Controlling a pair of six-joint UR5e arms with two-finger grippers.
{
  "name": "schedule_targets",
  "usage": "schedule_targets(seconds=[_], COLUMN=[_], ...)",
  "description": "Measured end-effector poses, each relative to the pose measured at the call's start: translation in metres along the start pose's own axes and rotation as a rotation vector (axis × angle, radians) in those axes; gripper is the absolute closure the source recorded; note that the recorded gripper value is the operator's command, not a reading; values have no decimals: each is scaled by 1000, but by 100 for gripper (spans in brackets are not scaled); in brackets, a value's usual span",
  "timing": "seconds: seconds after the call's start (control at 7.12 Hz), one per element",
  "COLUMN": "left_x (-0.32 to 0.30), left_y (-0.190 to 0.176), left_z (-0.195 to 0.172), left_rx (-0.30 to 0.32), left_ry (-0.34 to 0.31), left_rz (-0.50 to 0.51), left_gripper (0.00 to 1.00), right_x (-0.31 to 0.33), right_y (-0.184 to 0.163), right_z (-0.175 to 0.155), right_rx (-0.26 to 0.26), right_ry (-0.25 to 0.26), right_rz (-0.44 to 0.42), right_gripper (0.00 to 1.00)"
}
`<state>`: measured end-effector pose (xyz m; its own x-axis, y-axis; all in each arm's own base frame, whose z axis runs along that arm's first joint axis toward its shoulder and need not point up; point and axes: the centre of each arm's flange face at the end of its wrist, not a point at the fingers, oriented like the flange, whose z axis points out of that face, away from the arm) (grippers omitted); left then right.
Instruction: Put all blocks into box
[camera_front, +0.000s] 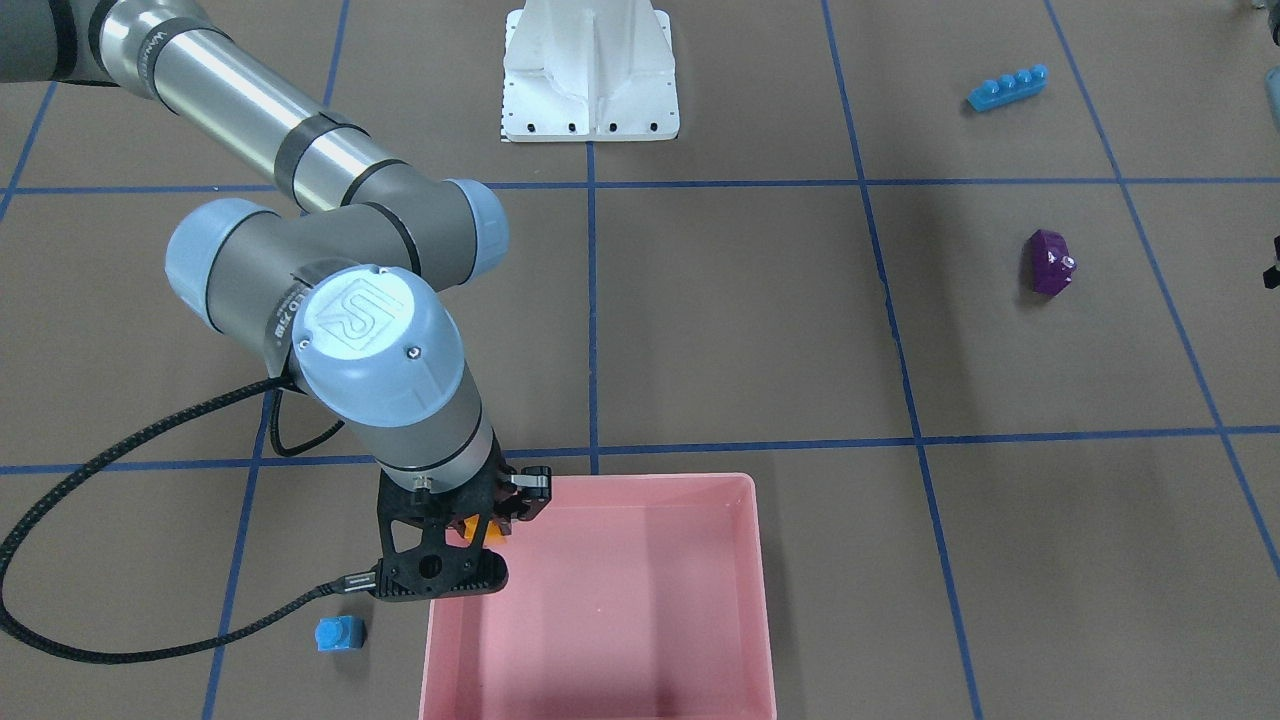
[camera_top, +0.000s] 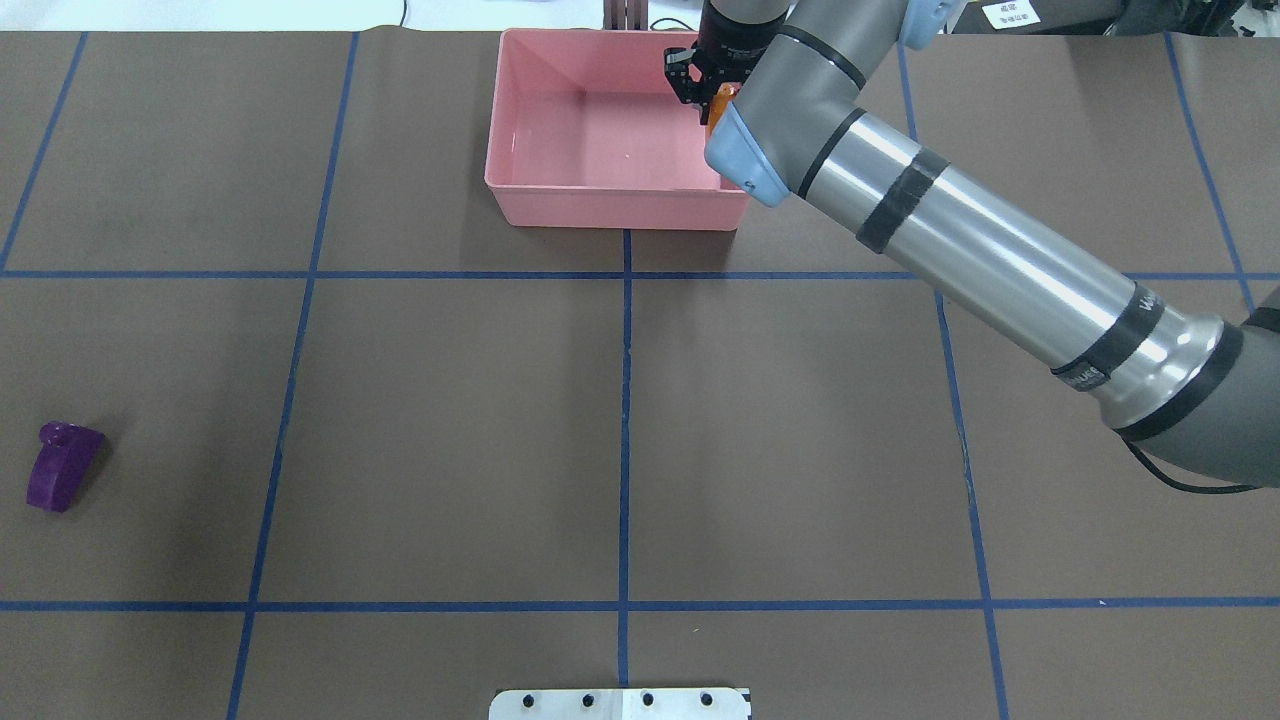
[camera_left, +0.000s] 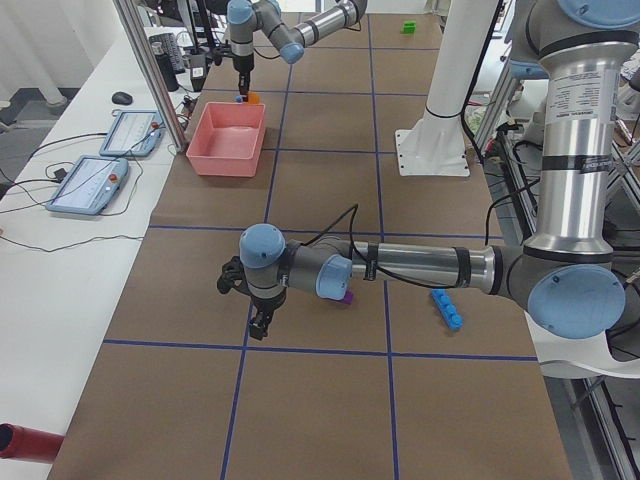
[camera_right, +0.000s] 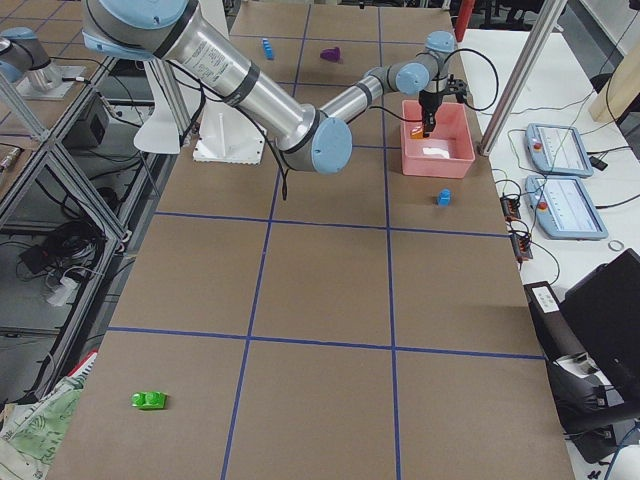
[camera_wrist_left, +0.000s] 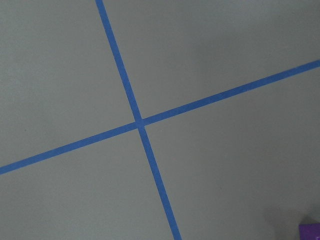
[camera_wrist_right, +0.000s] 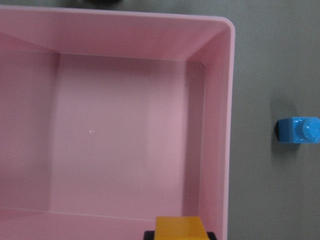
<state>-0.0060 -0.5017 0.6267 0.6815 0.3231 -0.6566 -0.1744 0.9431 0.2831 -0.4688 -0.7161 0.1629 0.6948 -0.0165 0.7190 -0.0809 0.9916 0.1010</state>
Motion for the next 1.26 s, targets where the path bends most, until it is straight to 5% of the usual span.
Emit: schedule_targets(seconds=[0.14,0.28,0.84,1.26], left_x=[0,0,32,85], left_y=[0,-1,-33,-30], left_z=[0,0,-7,31], left_rx=[0,2,73,88], left_ry=[0,0,7,62], left_rz=[-1,-1,47,-120], left_gripper=[0,0,0,0], right_x=[-12,-19,-26,45], right_y=[-14,-21,-15,5], right_z=[8,12,2,-32], right_rx=[19,32,59,0], right_ry=[-10,-8,-20,5], right_rz=[9,15,66,-35], right_gripper=[32,1,0,0])
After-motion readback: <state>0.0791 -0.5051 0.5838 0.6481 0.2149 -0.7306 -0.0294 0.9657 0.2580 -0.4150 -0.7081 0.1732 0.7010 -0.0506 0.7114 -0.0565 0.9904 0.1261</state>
